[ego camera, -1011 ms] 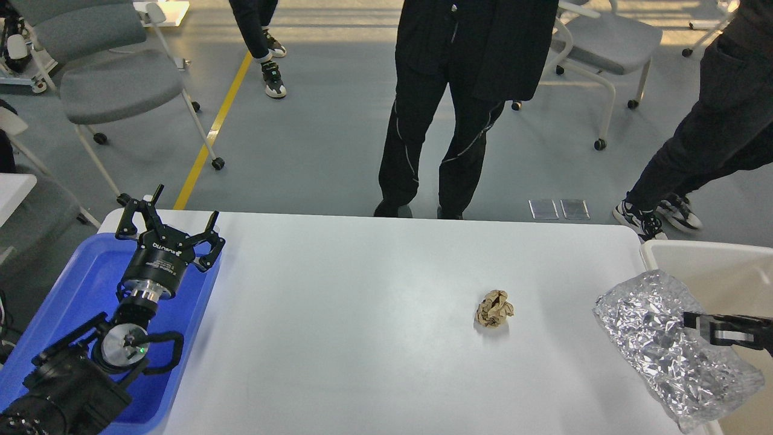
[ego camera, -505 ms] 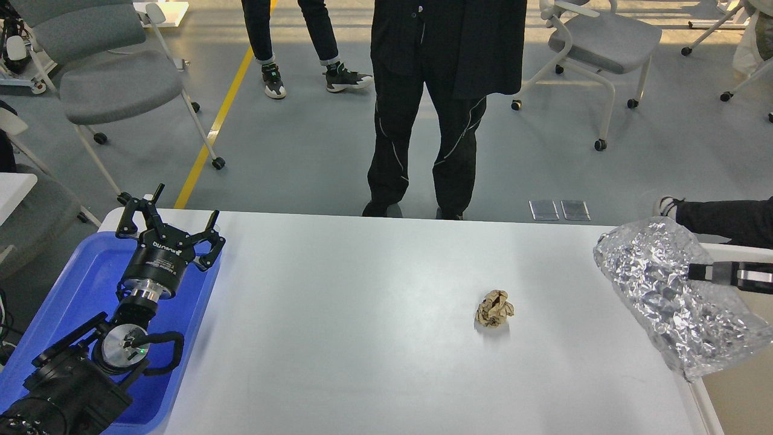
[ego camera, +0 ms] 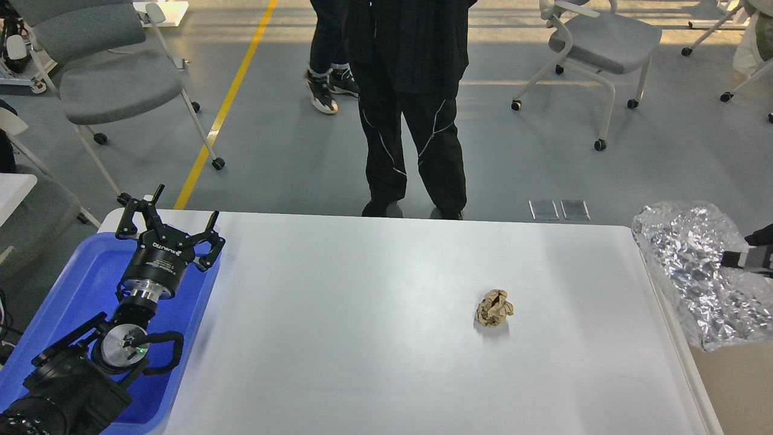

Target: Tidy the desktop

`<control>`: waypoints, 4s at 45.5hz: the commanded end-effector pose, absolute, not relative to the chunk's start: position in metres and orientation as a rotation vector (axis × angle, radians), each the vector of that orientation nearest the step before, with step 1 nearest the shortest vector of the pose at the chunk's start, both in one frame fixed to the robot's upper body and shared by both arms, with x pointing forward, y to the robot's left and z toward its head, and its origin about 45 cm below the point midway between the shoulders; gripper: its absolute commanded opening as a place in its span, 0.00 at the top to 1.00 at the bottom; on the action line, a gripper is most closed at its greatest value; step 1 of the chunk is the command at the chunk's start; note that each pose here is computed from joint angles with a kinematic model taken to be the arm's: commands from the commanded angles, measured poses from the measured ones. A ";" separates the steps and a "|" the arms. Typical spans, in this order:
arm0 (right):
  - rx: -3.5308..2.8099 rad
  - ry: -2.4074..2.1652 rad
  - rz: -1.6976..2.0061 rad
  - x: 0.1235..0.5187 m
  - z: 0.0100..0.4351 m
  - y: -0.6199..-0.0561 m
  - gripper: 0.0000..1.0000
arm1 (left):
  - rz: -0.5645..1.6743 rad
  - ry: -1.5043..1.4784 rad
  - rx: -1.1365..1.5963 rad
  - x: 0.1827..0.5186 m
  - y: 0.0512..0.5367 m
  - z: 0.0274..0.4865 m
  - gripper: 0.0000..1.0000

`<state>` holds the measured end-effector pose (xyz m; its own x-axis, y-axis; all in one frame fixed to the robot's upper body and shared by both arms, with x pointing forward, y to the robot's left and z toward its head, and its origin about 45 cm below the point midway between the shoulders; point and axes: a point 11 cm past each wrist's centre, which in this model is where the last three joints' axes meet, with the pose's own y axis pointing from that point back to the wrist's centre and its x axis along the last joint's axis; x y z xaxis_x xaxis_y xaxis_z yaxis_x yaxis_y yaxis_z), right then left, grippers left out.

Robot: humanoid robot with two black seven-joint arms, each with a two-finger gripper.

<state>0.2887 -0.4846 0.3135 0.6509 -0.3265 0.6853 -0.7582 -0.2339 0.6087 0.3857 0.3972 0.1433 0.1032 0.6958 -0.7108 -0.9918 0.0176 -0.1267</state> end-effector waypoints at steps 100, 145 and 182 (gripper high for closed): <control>0.985 -2.065 -0.380 0.236 0.068 -0.612 1.00 | 1.411 0.531 -0.706 0.386 0.397 0.143 0.00; 0.912 -2.168 -0.365 0.242 0.079 -0.618 0.01 | 1.417 0.532 -0.709 0.385 0.398 0.143 0.00; 1.592 -2.845 -0.643 0.334 0.171 -0.560 0.00 | 1.420 0.532 -0.709 0.385 0.399 0.143 0.00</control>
